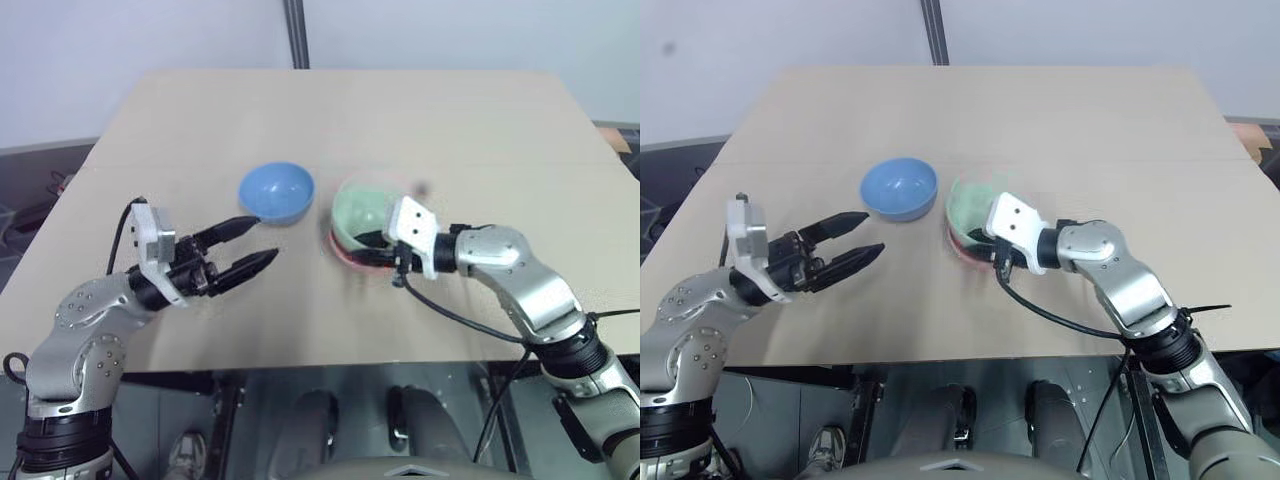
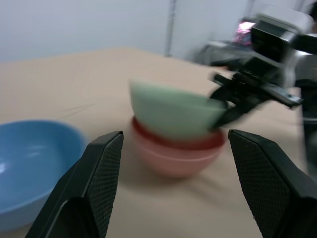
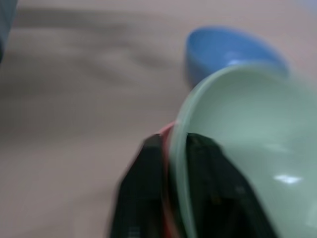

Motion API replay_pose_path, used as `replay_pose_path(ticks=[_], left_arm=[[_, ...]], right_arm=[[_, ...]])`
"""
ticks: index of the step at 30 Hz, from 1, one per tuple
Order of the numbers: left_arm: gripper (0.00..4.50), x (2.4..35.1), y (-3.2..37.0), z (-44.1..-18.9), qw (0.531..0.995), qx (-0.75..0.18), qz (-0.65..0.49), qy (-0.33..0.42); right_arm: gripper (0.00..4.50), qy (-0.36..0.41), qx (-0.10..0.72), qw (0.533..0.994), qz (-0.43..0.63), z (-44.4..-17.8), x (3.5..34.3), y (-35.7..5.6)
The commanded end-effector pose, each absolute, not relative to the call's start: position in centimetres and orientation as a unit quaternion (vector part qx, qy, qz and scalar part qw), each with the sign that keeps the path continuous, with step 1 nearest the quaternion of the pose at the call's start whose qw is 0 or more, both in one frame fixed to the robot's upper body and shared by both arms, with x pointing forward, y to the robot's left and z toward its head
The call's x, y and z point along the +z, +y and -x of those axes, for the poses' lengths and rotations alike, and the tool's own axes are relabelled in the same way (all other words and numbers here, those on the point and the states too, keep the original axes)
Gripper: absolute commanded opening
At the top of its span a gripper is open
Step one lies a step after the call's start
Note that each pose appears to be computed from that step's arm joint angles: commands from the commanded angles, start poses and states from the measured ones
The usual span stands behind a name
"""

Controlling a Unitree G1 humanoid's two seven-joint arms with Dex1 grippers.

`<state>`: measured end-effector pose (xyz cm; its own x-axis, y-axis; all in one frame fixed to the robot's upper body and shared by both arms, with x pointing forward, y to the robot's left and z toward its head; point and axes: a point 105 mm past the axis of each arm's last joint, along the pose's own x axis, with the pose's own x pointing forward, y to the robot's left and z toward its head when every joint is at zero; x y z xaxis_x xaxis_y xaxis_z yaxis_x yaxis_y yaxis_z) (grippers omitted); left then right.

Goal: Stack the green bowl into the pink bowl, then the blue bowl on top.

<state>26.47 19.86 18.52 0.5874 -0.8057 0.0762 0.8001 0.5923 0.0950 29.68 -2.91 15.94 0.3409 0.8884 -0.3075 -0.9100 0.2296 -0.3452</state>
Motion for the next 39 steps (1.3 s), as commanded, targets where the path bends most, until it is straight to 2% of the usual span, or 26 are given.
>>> replay_pose_path(ticks=[1, 2, 3, 8, 11, 19, 22, 26, 28, 33, 39], left_arm=[[3.60, 19.8, 20.1, -27.2, 0.904, -0.417, -0.053, -0.077], [3.60, 19.8, 20.2, -27.5, 0.909, -0.405, -0.070, -0.074], [3.60, 19.7, 20.2, -27.9, 0.916, -0.382, -0.102, -0.067], [3.60, 19.7, 20.7, -30.5, 0.926, -0.282, -0.252, -0.015], [3.60, 19.0, 20.1, -32.1, 0.865, -0.297, -0.401, 0.045], [3.60, 17.2, 19.3, -36.3, 0.808, -0.307, -0.493, 0.099], [2.68, 16.8, 18.5, -37.2, 0.786, -0.324, -0.518, 0.098], [0.61, 16.9, 17.4, -38.1, 0.783, -0.338, -0.515, 0.088], [0.08, 17.1, 17.0, -38.1, 0.783, -0.348, -0.507, 0.087], [0.08, 18.5, 15.8, -36.9, 0.791, -0.394, -0.463, 0.063], [0.08, 24.1, 11.3, -33.4, 0.762, -0.501, -0.404, -0.075]], right_arm=[[2.51, -0.009, 0.575, 0.775, 0.262, -29.7, 17.4, -2.9], [2.82, -0.023, 0.566, 0.781, 0.261, -29.8, 18.1, -3.1], [3.39, -0.044, 0.560, 0.787, 0.255, -29.7, 19.2, -3.3], [3.39, -0.107, 0.554, 0.800, 0.206, -27.7, 22.8, -4.2], [3.39, -0.119, 0.528, 0.817, 0.199, -27.5, 23.5, -5.1], [3.39, -0.135, 0.464, 0.852, 0.199, -28.2, 24.0, -5.6], [3.43, -0.136, 0.451, 0.860, 0.197, -28.2, 24.0, -5.7], [3.43, -0.134, 0.432, 0.870, 0.195, -28.3, 23.9, -6.5], [3.43, -0.132, 0.424, 0.874, 0.196, -28.3, 23.9, -6.9], [3.43, -0.126, 0.398, 0.888, 0.196, -28.4, 23.7, -8.2], [3.43, -0.102, 0.341, 0.914, 0.195, -28.6, 22.8, -11.5]])
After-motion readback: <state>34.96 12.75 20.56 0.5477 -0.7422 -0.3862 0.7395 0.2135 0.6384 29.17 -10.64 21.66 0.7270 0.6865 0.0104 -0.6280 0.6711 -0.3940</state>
